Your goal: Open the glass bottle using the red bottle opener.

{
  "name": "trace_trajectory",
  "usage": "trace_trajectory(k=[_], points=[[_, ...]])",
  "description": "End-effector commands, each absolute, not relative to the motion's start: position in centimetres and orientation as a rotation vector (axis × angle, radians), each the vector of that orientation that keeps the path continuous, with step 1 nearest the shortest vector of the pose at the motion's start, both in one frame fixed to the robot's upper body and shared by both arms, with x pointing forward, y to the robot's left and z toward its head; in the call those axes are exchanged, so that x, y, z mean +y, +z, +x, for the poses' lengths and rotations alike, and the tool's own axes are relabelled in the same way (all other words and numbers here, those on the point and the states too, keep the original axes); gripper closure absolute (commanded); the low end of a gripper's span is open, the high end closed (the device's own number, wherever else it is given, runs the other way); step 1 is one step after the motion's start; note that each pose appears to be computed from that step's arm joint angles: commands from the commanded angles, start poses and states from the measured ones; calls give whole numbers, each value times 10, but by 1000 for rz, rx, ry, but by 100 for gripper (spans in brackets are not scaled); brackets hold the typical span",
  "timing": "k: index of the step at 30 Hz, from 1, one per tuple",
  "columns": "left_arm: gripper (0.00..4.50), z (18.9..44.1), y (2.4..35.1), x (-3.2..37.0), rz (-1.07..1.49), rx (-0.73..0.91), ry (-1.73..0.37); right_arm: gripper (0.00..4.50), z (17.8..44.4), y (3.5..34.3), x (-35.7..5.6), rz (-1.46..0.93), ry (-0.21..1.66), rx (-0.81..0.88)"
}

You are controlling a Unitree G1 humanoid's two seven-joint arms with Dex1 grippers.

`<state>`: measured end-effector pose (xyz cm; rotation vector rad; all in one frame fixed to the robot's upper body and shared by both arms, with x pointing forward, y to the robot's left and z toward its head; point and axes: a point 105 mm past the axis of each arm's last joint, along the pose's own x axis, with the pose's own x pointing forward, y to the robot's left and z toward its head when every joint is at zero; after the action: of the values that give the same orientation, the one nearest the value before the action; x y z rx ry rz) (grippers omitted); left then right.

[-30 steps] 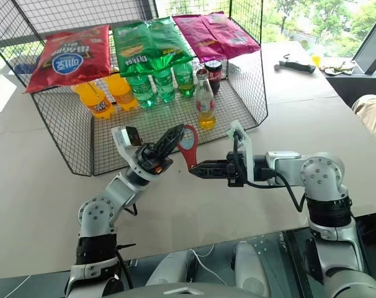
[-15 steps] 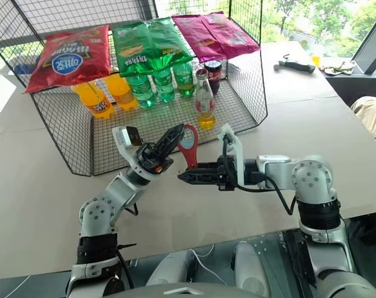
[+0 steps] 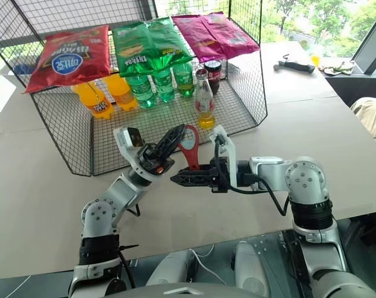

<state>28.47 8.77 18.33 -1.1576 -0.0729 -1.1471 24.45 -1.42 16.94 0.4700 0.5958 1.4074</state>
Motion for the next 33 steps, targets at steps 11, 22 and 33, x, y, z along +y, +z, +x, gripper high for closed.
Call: trace_trajectory(k=[11, 22, 33], points=[[450, 283, 186, 93, -1188, -96, -1150, 448, 248, 178, -14, 503, 1368, 552], [27, 280, 196, 92, -1126, -109, -1159, 450, 272, 169, -41, 532, 1102, 441], [9, 293, 186, 99, -617, -130, -963, 450, 322, 178, -122, 352, 583, 63]])
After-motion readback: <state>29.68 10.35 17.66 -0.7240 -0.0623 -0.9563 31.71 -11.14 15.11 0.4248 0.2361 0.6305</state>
